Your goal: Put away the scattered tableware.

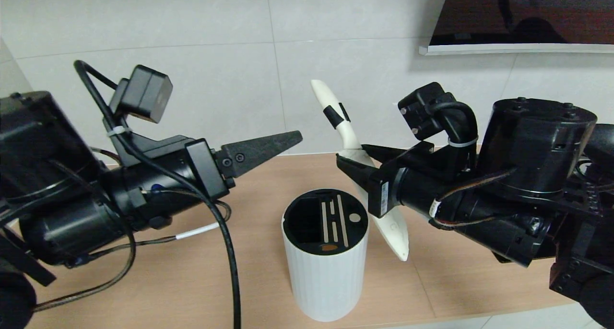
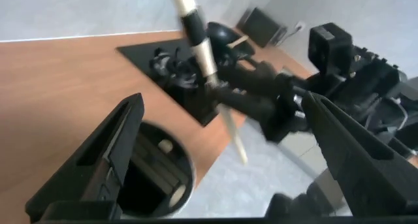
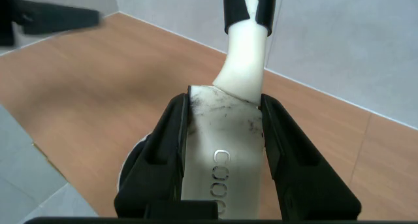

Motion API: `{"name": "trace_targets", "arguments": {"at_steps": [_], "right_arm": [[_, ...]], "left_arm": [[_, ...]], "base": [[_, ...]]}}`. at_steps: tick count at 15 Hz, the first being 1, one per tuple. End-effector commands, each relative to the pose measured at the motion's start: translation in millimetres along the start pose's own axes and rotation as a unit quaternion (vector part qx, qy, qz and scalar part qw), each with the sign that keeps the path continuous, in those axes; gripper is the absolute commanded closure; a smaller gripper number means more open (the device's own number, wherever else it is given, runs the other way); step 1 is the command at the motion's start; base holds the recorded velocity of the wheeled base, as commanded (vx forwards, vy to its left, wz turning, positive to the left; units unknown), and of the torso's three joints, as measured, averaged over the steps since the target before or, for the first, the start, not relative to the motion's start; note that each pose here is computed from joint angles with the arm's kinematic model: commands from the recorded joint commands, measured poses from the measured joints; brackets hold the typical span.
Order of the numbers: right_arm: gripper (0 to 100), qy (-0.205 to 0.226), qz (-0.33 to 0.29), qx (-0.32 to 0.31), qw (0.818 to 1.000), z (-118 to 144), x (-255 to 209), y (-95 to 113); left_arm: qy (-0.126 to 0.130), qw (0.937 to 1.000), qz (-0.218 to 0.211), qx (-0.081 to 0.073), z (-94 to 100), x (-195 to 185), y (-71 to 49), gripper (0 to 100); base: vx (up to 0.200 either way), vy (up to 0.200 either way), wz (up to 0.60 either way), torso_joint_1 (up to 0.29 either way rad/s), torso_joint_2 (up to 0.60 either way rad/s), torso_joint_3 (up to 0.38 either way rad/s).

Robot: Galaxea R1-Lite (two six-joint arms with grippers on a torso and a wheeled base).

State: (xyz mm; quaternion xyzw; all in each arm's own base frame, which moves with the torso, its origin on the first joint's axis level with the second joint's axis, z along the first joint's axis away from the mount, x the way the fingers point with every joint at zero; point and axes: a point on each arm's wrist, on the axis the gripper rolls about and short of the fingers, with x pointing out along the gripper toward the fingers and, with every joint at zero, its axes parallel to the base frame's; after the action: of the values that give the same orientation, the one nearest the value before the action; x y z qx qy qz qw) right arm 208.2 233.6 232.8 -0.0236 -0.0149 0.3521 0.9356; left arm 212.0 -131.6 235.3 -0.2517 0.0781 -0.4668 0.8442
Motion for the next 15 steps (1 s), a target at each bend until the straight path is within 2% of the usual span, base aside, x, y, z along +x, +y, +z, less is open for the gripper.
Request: {"name": "trace_targets", "arguments": {"at_steps": [1, 3, 7, 9, 15], "right_arm": [[100, 0.005, 0.003, -0.001, 1.000, -3, 2, 2], [100, 0.007, 0.007, 0.000, 1.000, -4, 2, 5], [100, 0.008, 0.012, 0.004, 1.000, -5, -1, 8], [100, 0.013, 0.021, 0.003, 1.000, -8, -2, 13], [100, 0.020, 0.050, 0.001, 0.999, -13, -7, 30]], "left_arm": [[0.019, 0.9997, -0.004, -0.014, -23.1, 19, 6.7, 0], [-0.001, 0.9999, 0.002, -0.013, -31.1, 30, 7.1, 0], [-0.018, 0.9997, -0.001, -0.017, -34.7, 38, 7.2, 0], [-0.032, 0.9988, -0.011, -0.034, -29.8, 39, 4.3, 0], [-0.052, 0.9981, -0.009, -0.032, -25.6, 43, 4.3, 0]], "base": [[0.000, 0.000, 0.00, 0.000, 0.00, 0.000], [0.000, 0.000, 0.00, 0.000, 0.00, 0.000], [0.000, 0.000, 0.00, 0.000, 0.00, 0.000], [0.000, 0.000, 0.00, 0.000, 0.00, 0.000], [0.000, 0.000, 0.00, 0.000, 0.00, 0.000]]}}
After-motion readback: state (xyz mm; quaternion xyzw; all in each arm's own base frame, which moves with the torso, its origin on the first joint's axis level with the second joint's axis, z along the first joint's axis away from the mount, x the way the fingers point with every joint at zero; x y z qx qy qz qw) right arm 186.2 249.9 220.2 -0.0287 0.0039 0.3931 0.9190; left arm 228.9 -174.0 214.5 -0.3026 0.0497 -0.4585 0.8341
